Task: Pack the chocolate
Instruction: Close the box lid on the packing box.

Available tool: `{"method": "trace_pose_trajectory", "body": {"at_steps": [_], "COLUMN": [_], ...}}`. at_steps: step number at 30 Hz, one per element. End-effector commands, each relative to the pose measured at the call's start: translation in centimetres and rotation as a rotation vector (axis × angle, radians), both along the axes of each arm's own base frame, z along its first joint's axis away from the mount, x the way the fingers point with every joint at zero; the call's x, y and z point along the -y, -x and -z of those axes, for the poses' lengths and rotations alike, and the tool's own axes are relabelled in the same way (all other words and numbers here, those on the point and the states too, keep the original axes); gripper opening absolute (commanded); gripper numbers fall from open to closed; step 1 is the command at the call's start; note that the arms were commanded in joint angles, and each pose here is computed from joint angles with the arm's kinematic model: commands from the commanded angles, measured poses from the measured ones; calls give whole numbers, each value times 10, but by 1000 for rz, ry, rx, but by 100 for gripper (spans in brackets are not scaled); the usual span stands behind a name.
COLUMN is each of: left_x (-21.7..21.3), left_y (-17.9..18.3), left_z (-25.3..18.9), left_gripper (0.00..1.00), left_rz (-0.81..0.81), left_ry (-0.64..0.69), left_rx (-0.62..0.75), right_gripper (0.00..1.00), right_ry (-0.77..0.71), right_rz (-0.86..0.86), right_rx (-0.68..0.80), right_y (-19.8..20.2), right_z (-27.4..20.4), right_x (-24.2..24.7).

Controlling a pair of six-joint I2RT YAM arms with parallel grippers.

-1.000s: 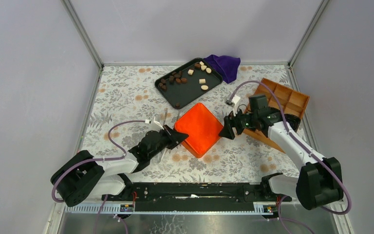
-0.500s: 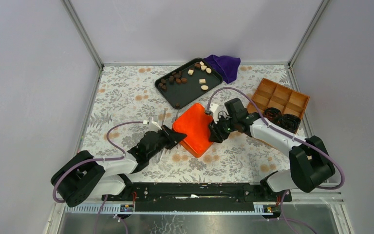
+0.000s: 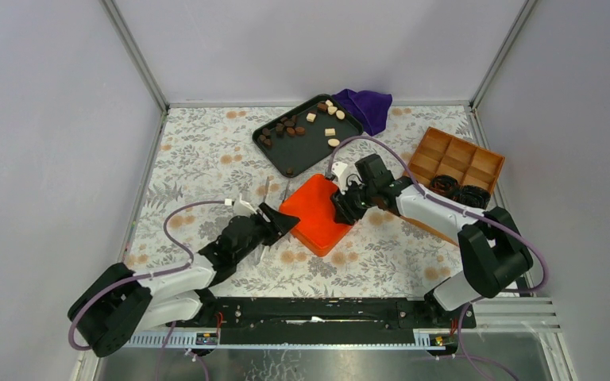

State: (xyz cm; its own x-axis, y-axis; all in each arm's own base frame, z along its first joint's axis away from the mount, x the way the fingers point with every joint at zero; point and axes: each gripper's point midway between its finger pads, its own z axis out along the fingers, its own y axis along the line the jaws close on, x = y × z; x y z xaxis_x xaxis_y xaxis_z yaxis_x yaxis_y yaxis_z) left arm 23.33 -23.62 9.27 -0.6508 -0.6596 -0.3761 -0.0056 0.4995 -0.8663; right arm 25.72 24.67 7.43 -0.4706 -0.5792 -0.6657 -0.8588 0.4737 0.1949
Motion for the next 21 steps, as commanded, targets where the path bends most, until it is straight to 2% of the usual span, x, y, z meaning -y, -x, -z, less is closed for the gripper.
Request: {"method": "trace_pose_trajectory", "body": {"at_steps": [1,9,12,16,21], "left_x": [-21,-52,-53,-45,-37], "left_y": [1,12,10,-2,-28], "left_z": [7,0,-13,-23,-14], "left_gripper": [63,68,75,86,88], "left_rz": [-52,-83,-48,39,135], "left_ry": [-94,-222,-277,-414,-621], "left_rx": [5,63,142,196,142], "right_gripper": [48,48,48,49,49], "right_ry": [40,39,24,-1,-11], "right_rz": [7,-2,-19,-51,-63], "right_rx": [-22,-44,-57,-81,-105], "right_y": [0,3,7,14,18], "right_z": [7,7,4,1,1], "right_x": [-1,-4,-6,-10,-13]}}
